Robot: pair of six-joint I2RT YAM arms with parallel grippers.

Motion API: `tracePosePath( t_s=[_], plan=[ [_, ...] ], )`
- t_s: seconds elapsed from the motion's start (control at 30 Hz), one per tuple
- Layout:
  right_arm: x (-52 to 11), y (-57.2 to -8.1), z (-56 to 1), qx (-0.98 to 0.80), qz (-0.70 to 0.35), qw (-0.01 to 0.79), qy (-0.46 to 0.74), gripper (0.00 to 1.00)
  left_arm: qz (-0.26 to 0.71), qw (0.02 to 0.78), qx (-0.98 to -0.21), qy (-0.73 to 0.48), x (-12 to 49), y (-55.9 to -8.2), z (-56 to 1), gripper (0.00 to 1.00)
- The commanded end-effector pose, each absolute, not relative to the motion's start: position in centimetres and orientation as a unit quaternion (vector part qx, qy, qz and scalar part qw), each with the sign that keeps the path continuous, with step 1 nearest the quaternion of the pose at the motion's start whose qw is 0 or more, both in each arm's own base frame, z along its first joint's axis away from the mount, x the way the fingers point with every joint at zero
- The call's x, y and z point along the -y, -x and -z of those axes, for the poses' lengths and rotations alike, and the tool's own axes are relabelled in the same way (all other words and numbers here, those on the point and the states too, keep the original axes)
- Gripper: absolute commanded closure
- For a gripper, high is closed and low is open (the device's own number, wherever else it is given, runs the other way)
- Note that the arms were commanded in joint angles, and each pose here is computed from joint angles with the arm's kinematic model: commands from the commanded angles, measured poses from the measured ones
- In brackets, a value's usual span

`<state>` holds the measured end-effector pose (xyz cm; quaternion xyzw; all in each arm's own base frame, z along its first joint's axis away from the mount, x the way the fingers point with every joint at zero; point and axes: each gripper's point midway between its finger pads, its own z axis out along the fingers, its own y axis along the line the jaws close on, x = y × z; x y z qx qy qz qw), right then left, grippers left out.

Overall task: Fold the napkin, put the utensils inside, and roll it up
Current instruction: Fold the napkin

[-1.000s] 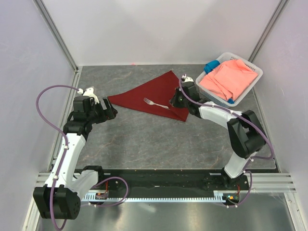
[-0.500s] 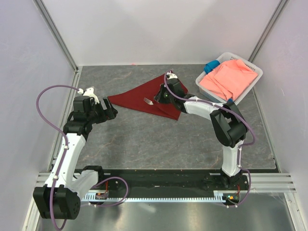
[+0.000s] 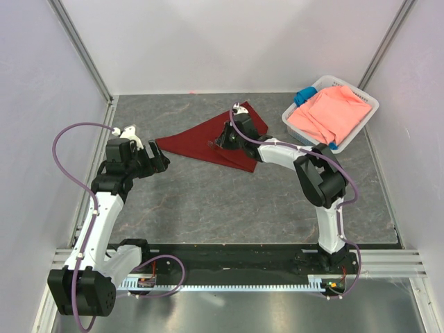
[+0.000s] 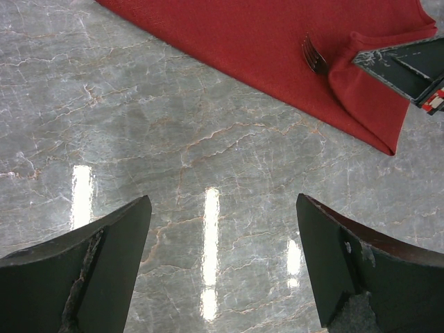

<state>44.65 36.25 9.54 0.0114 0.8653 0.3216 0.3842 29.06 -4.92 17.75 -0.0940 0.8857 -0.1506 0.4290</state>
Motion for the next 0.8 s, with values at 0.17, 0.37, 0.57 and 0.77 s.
tracePosePath(
  t_s=[0.17, 0.37, 0.57, 0.77],
  plan=[
    [-38.0, -44.7, -10.4, -0.858, -0.331, 0.393, 0.002, 1.0, 0.153, 0.441, -0.881, 0.075, 5.1, -29.2, -18.3, 0.07],
    [-38.1, -44.5, -9.4, -0.866, -0.32, 0.385, 0.005, 1.0, 0.152, 0.442, -0.881, 0.074, 5.1, -29.3, -18.3, 0.07],
    [-38.4, -44.3, -8.7, -0.871, -0.313, 0.379, 0.01, 1.0, 0.149, 0.44, -0.882, 0.077, 5.0, -29.3, -18.1, 0.07],
    [-39.0, -44.1, -9.3, -0.868, -0.32, 0.379, 0.025, 0.63, 0.143, 0.438, -0.884, 0.079, 4.8, -29.4, -17.8, 0.07]
  ],
)
